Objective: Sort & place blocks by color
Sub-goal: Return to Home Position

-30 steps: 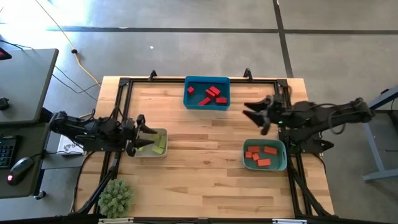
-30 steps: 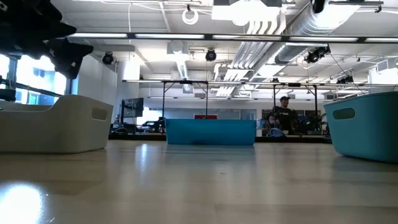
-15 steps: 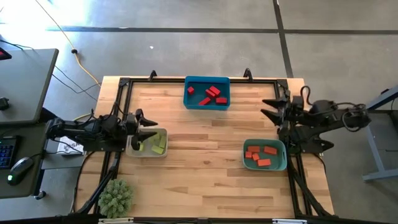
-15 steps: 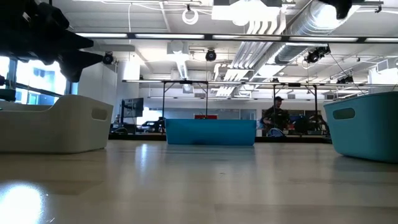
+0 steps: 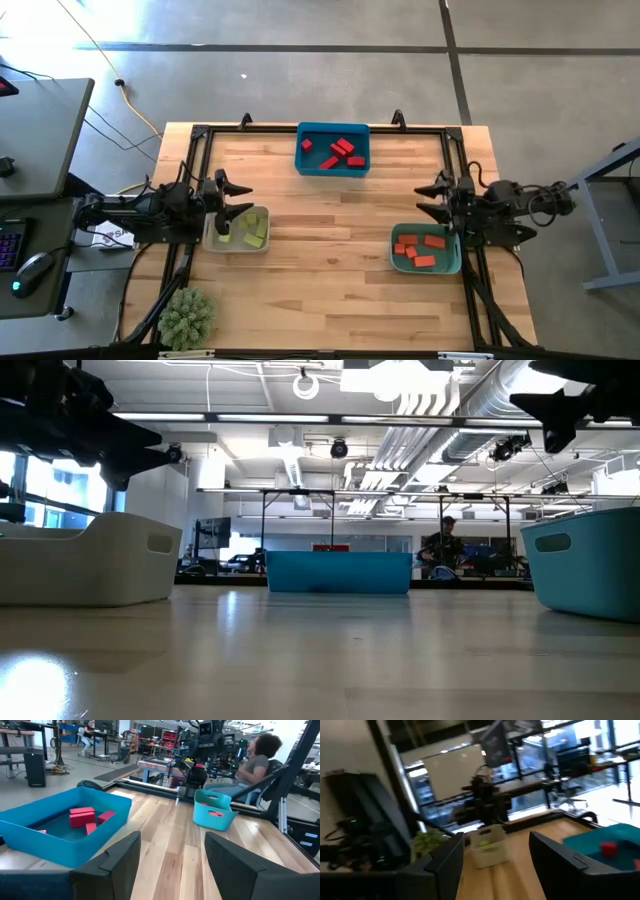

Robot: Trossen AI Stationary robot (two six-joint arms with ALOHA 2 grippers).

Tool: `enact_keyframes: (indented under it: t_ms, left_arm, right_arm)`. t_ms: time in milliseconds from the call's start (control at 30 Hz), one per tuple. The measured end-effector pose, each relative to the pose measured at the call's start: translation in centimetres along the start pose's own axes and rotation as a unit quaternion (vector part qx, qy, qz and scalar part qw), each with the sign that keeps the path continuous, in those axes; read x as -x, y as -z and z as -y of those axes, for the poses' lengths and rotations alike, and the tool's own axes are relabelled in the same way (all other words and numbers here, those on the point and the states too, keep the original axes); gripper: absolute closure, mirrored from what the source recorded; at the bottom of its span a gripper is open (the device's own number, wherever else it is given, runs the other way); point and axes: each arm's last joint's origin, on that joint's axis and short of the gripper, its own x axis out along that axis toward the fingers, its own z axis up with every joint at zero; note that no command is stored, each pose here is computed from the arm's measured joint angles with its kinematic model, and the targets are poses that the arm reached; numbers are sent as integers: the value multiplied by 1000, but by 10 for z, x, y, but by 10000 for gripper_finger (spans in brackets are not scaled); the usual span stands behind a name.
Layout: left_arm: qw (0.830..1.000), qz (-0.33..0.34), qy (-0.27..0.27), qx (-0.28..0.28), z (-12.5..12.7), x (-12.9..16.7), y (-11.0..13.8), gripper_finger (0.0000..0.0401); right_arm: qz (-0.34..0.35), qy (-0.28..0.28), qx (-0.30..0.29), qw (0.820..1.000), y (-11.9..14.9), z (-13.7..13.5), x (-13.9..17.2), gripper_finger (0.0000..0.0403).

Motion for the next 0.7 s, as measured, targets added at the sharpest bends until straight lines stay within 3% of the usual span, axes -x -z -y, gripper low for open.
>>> enact_keyframes:
  t_ms: [300,433,700]
  left_arm:
    - [1000,1,0,-10,0,0,0,190]
    - [999,1,1,-40,0,0,0,190]
    - [998,1,1,-61,0,0,0,190]
  right_arm:
    - [-17,-89,-16,996,34,0,-7,192]
    - [-52,-65,-25,996,51,5,-8,192]
    - [-58,-5,2,998,54,9,-8,192]
